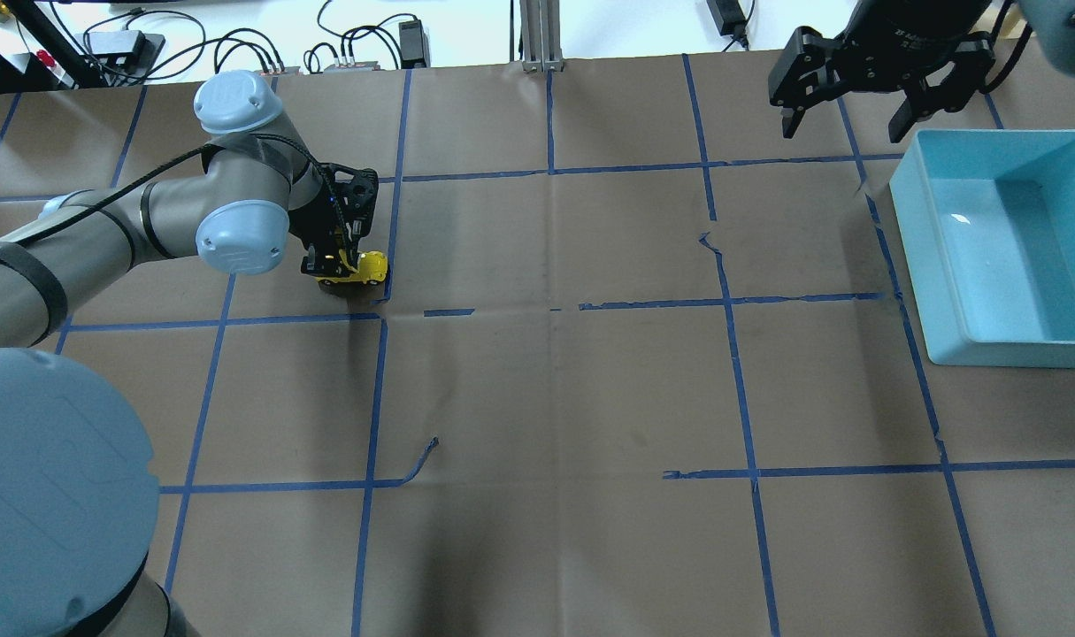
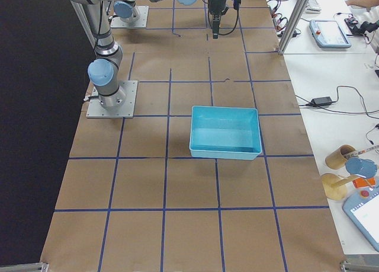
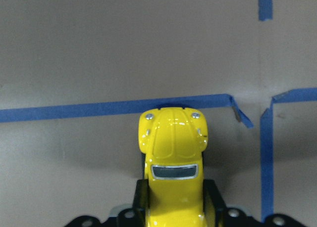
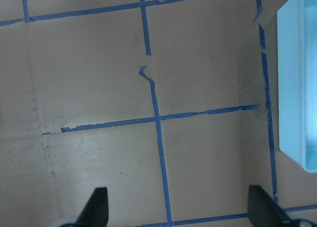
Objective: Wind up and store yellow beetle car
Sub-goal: 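Pull the yellow car backward along the table with the left gripper to wind it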
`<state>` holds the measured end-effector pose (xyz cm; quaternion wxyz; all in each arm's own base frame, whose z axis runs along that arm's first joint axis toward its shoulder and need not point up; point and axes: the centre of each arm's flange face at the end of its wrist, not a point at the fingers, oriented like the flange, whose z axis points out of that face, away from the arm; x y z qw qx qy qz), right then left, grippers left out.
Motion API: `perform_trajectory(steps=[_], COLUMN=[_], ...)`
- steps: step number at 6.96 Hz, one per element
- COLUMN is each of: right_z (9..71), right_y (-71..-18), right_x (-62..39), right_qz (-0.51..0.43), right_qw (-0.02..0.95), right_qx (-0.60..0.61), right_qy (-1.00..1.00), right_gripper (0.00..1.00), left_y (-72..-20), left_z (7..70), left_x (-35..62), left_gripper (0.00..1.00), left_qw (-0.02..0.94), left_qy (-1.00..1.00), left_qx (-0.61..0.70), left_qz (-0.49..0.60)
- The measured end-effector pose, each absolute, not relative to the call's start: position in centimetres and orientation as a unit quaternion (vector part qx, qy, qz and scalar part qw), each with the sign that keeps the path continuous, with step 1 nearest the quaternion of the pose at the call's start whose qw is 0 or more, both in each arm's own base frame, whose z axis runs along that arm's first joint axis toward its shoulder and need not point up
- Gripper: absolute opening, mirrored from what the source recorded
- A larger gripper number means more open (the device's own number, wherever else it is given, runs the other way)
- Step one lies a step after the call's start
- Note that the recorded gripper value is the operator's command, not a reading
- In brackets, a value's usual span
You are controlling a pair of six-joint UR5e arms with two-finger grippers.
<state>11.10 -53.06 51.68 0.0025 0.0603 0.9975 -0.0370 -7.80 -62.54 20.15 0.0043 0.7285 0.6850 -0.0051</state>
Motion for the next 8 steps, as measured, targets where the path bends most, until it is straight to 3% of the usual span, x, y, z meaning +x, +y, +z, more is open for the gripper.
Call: perform_trajectory(steps=[8], right_z=[52.6], right_y=[-51.9], right_x=[12.3], right_qz=[-0.043], right_qw=[0.006], right_qx=[0.064], right_qy=[0.997], right_gripper=[1.00], left_y=[-62.0], left_z=[21.2], left_x=[-13.0], left_gripper=[0.00], left_qw=[0.006], left_qy=[0.696], left_qx=[0.718], left_qz=[-0.019])
